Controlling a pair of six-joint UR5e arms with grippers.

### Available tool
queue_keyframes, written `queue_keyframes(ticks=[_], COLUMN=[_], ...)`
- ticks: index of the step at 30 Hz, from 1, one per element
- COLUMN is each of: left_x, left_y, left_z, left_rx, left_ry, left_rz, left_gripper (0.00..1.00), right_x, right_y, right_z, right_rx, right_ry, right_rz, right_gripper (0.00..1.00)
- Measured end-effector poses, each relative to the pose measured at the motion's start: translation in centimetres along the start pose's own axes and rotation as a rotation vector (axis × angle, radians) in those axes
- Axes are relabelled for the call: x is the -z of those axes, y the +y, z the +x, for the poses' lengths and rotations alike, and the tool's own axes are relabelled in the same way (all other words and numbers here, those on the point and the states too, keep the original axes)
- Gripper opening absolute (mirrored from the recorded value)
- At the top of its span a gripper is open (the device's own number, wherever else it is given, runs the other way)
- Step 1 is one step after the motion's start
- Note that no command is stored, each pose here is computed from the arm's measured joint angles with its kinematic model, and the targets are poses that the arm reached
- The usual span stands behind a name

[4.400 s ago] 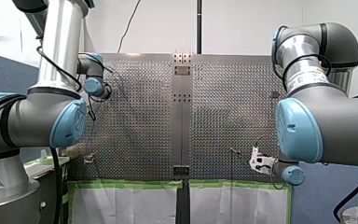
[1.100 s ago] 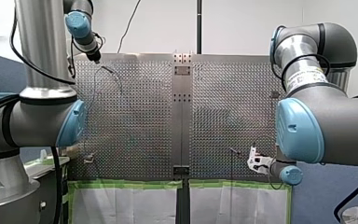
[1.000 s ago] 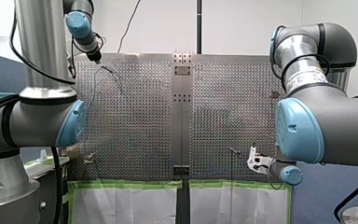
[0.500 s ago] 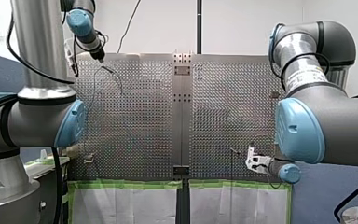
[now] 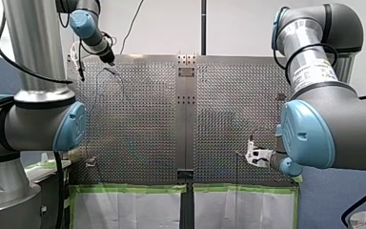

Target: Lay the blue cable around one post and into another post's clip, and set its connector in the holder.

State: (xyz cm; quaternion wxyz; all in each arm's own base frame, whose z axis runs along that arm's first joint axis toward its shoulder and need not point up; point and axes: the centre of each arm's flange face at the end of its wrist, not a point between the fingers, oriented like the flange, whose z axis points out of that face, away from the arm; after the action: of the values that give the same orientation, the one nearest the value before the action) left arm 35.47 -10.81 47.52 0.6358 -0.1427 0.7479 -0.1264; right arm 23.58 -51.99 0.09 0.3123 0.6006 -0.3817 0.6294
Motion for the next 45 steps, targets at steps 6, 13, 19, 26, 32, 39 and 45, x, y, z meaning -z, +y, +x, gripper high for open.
queue_keyframes(ticks=[6, 13, 19, 26, 32, 39, 45], left_x=[1.5, 2.8, 3.2, 3.5, 3.0, 2.1, 0.5], left_y=[-1.3, -2.2, -2.6, -3.1, -2.9, -3.5, -5.5], left_z=[0.7, 3.1, 5.9, 9.8, 13.5, 16.3, 16.7], left_rx=[-0.033, -0.087, -0.146, -0.138, -0.106, -0.084, -0.036], left_ry=[0.004, 0.036, 0.071, 0.106, 0.156, 0.174, 0.14], left_rz=[0.05, 0.136, 0.194, 0.23, 0.214, 0.204, 0.215], left_gripper=[0.87, 0.87, 0.87, 0.87, 0.87, 0.87, 0.87], right_x=[-0.2, 0.1, 0.3, 0.3, 0.3, 0.4, 0.3], right_y=[-0.1, 0.0, 0.2, -0.1, -0.3, -0.7, -1.0], right_z=[1.6, 1.5, 1.4, 1.4, 1.4, 1.4, 2.1], right_rx=[-0.003, -0.018, -0.025, -0.025, -0.027, -0.026, -0.025], right_ry=[0.018, -0.007, -0.02, -0.026, -0.032, -0.047, -0.041], right_rz=[-0.019, -0.059, -0.091, -0.086, -0.08, -0.074, -0.068], right_gripper=[0.0, 0.0, 0.0, 0.0, 0.0, 0.0, 0.0])
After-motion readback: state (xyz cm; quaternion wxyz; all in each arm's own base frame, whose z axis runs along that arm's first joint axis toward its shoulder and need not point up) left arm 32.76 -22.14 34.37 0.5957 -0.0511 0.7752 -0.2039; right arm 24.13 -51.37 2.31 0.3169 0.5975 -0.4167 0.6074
